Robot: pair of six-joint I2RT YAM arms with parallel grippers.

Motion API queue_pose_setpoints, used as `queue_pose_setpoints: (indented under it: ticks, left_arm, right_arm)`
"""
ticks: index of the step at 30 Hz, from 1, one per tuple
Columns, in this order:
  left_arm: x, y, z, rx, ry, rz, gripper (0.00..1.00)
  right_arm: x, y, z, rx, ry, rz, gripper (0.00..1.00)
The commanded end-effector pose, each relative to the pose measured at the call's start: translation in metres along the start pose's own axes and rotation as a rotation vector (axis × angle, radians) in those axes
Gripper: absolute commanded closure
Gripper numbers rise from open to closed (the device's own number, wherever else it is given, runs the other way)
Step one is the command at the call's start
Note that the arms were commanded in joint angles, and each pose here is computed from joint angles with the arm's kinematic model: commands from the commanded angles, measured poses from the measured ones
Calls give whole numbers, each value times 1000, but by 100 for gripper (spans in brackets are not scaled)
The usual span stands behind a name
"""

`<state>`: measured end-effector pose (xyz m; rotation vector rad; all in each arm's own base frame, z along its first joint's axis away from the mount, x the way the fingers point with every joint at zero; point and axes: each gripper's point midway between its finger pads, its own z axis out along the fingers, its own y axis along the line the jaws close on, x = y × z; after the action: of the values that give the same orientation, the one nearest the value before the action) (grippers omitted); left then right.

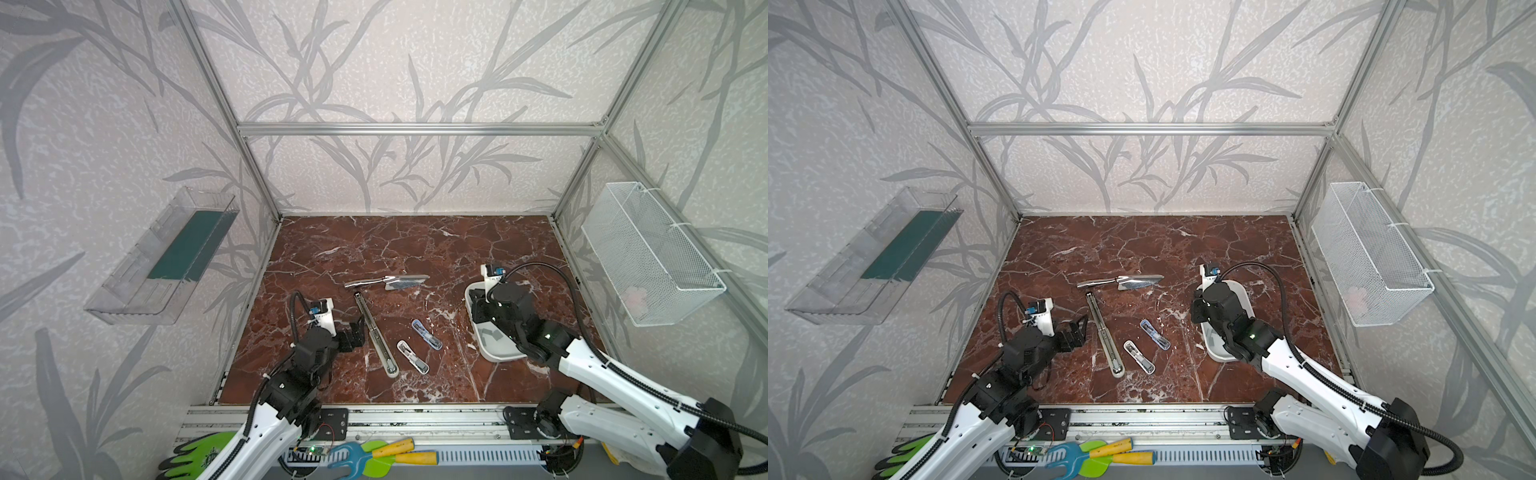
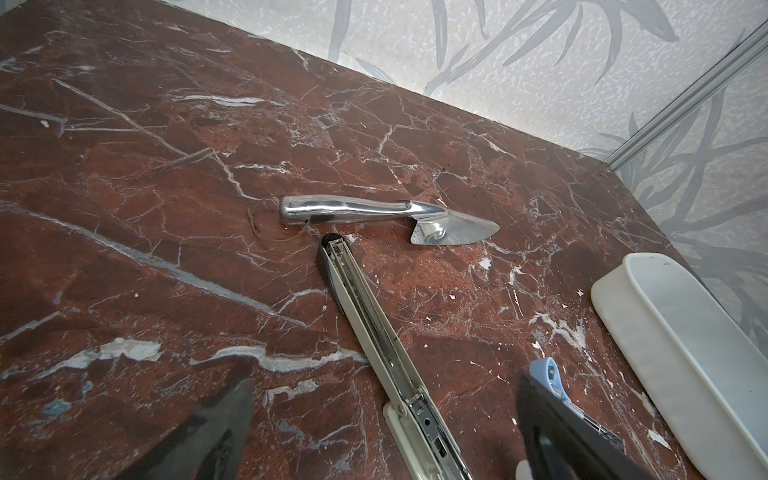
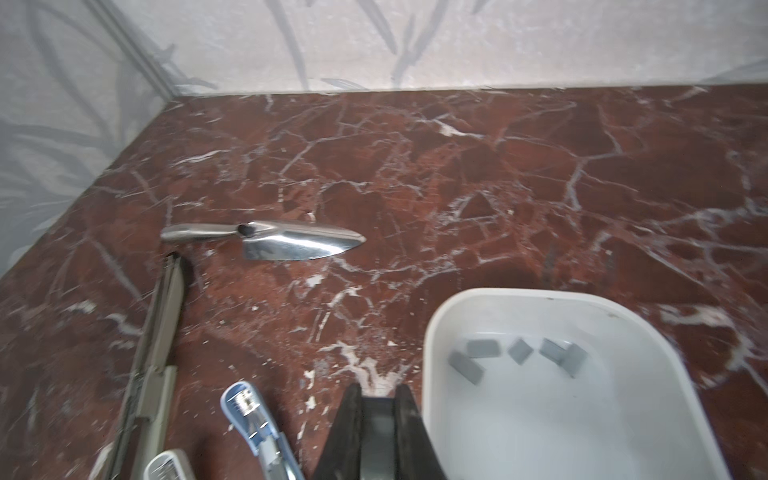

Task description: Load the staples into the stapler

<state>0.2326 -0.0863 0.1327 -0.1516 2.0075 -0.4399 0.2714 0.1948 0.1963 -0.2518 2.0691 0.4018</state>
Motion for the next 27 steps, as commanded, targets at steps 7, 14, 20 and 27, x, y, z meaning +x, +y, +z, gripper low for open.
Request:
queue_pose_setpoints:
  ticks: [7, 14, 20, 27]
  left_arm:
    - [-2, 0, 2, 2, -10, 2, 1]
    - [-1, -1, 3, 0, -4, 4, 1]
    - [-1, 0, 4, -2, -1, 6, 1]
    - [0, -1, 4, -1, 1, 6, 1]
  right_arm:
    - [39, 83, 4, -218, 53, -217, 96]
    - [93, 102, 6, -302, 128, -251, 92]
    - [119, 99, 10, -343, 143, -362, 92]
    - [118, 96, 14, -342, 82, -411, 89]
